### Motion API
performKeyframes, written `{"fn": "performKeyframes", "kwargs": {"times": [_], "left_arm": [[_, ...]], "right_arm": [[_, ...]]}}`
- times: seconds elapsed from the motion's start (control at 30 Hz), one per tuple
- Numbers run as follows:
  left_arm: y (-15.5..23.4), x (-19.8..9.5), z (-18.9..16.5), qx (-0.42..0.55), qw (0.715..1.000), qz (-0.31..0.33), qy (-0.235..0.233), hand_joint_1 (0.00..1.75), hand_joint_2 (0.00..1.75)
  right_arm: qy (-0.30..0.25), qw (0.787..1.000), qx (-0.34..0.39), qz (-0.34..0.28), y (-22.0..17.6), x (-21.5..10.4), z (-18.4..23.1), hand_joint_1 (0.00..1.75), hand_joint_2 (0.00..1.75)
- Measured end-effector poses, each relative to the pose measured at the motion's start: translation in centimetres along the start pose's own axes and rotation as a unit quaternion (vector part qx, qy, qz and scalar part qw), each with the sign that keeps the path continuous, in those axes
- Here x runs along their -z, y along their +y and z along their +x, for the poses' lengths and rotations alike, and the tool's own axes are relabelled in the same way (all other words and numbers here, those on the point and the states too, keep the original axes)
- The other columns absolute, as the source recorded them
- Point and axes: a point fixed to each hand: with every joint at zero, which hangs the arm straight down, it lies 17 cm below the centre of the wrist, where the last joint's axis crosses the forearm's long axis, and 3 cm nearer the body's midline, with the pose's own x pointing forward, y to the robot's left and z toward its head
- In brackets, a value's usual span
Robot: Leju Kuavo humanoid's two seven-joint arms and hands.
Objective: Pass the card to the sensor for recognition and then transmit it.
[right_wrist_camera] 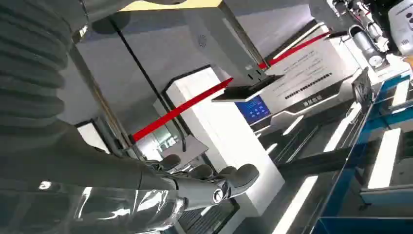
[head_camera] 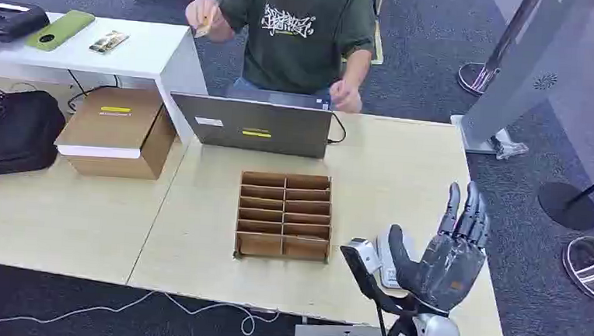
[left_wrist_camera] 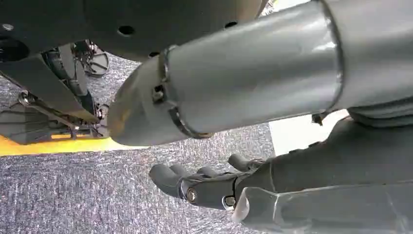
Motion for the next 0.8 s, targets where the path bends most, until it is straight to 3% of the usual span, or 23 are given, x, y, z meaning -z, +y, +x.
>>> {"fn": "performKeyframes", "kwargs": {"times": [0.5, 0.8], "left_arm": [[-0.2, 0.0, 0.0, 0.000, 1.000, -0.002, 0.000, 0.00, 0.00], [0.1, 0.0, -0.3, 0.029, 1.000, -0.001, 0.005, 0.00, 0.00]], "right_arm": [[0.000, 1.000, -0.001, 0.000, 0.1, 0.1, -0.1, 0.00, 1.75], [-0.004, 1.000, 0.010, -0.004, 1.5, 2.7, 0.2, 0.00, 1.75]]}}
